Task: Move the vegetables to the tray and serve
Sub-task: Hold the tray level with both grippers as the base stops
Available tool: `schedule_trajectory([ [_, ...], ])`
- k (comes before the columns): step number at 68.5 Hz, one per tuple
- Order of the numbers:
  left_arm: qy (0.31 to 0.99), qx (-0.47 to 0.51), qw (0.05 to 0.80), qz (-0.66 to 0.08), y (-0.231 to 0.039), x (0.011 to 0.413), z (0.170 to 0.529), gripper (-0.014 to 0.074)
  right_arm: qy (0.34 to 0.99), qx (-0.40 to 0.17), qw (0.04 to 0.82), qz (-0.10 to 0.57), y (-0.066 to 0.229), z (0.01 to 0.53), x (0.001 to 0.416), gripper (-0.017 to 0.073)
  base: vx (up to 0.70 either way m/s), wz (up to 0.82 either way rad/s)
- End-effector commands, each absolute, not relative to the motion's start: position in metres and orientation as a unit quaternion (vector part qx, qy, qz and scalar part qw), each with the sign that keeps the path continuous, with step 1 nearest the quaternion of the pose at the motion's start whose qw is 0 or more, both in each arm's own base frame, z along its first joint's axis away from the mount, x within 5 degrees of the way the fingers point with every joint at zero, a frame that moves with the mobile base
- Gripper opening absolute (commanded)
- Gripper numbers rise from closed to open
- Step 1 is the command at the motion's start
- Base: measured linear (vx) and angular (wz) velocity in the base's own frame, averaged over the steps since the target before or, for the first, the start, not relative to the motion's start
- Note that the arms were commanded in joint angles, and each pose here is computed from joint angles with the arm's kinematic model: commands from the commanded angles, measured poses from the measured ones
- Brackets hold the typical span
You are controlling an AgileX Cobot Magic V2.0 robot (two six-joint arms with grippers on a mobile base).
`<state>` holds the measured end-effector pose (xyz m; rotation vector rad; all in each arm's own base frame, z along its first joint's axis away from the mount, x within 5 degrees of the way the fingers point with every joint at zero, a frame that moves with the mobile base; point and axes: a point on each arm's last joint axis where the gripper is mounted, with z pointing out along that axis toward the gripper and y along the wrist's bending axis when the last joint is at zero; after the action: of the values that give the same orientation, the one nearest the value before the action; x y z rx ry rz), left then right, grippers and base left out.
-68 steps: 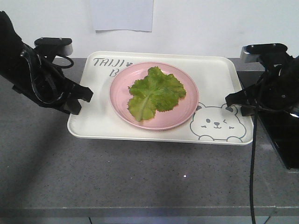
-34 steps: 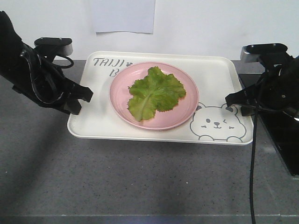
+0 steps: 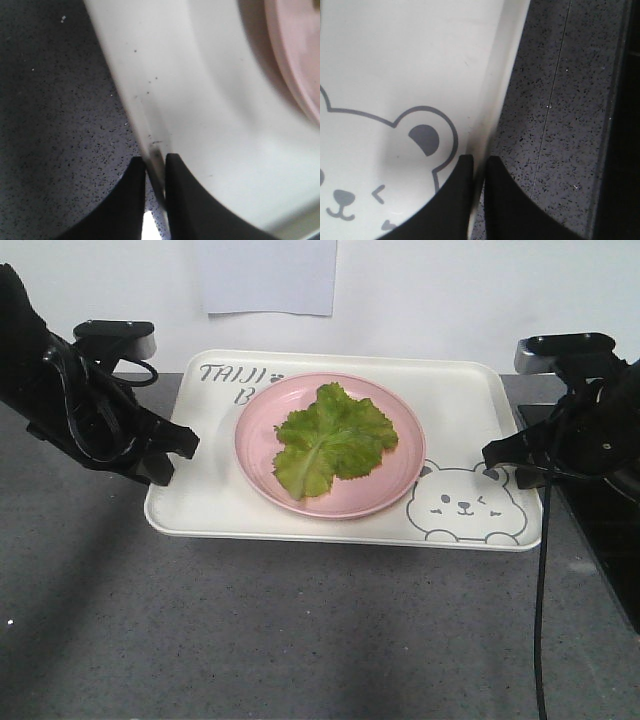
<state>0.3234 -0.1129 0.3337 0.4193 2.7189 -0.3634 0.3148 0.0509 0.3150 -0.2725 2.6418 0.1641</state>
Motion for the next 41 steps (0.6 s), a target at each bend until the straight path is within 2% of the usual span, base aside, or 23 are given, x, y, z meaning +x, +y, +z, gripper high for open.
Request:
schedule_trajectory([
  [1,0.933,0.155,0.253,-0.203,-0.1294,0.3134,0.3675,-0.0006,0.944,-0.117,0.294,0.097,0.0619,0.3405,0.3099,-0.0006,0.04,0.01],
  [41,0.933,0.155,0.253,-0.203,-0.1294,0.3134,0.3675,-0.0006,0.944,-0.117,0.294,0.097,0.0619,0.3405,0.3099,-0.0006,0.03,0.01],
])
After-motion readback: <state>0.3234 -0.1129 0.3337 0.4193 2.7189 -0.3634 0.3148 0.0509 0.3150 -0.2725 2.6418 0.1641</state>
